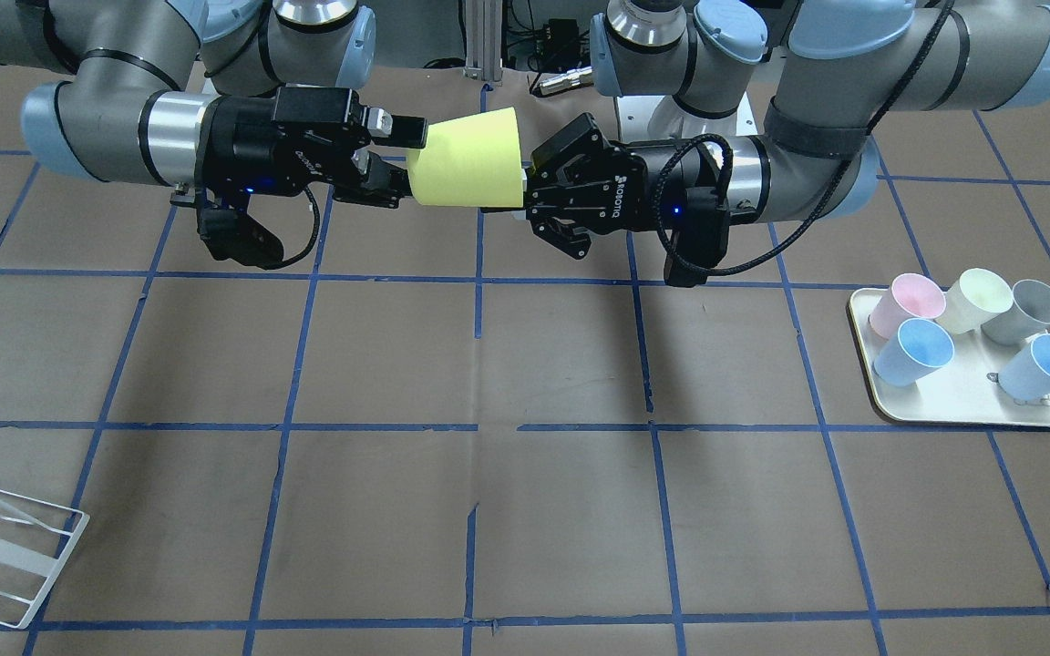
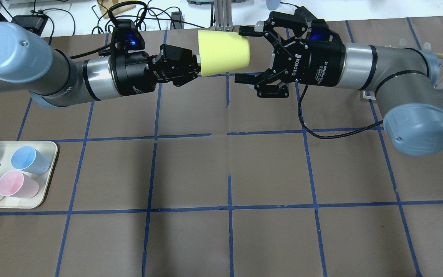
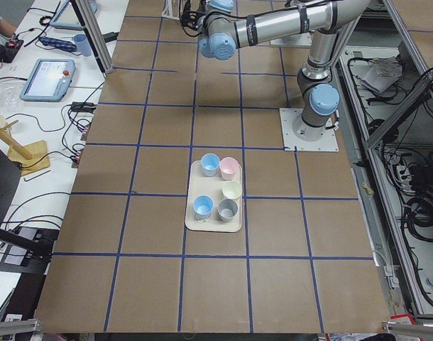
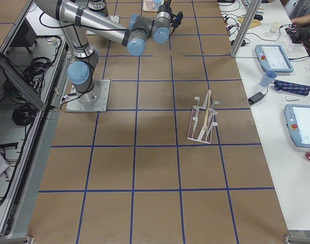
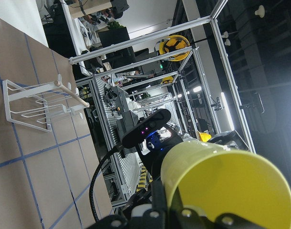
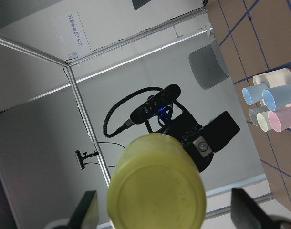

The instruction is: Transfer IKEA cup to right arm and place on rack

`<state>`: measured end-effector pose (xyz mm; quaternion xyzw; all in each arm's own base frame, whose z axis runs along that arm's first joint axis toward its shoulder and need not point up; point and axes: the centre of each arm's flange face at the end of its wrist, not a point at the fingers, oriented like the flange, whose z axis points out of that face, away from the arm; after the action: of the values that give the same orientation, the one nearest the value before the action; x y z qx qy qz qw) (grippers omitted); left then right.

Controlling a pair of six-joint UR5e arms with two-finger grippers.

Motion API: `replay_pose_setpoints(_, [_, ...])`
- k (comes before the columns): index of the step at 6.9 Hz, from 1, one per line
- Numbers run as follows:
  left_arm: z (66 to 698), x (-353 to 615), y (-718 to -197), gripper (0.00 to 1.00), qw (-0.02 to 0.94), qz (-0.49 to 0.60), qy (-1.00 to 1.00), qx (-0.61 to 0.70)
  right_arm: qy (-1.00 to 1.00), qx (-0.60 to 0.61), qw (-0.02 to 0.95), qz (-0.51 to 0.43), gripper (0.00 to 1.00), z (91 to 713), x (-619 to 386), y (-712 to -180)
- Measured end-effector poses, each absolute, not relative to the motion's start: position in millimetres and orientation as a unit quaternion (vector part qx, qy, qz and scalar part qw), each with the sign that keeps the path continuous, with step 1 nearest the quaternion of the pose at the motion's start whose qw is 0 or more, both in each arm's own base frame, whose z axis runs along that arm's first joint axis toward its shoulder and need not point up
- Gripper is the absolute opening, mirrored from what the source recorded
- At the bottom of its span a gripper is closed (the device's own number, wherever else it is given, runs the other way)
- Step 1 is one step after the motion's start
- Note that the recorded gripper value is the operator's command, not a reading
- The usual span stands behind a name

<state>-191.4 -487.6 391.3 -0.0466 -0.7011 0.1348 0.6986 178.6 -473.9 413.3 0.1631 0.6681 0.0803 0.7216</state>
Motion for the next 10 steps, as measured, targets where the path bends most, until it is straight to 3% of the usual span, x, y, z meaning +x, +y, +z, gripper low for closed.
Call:
replay_pose_setpoints(2, [392, -192, -486, 0.0, 0.699, 0.132, -0.701, -0.044, 0.667, 0.175, 0.718, 0.094, 0.66, 415, 179, -474])
replay_pose_setpoints(3, [392, -192, -486, 0.14, 0.699, 0.132, -0.701, -0.043, 0.666, 0.176, 0.718, 0.096, 0.56, 416, 179, -474])
replay_pose_setpoints(4, [392, -192, -486, 0.35, 0.699, 0.131, -0.701, -0.042, 0.666, 0.176, 0.718, 0.096, 0.49, 416, 179, -474])
replay_pose_setpoints(5, [393, -192, -485, 0.97, 0.7, 0.129, -0.702, -0.041, 0.666, 0.176, 0.719, 0.096, 0.48, 417, 179, -474])
replay_pose_setpoints(10, [416, -186, -486, 1.0, 0.702, 0.098, -0.705, -0.017, 0.664, 0.18, 0.719, 0.097, 0.43, 422, 176, -476])
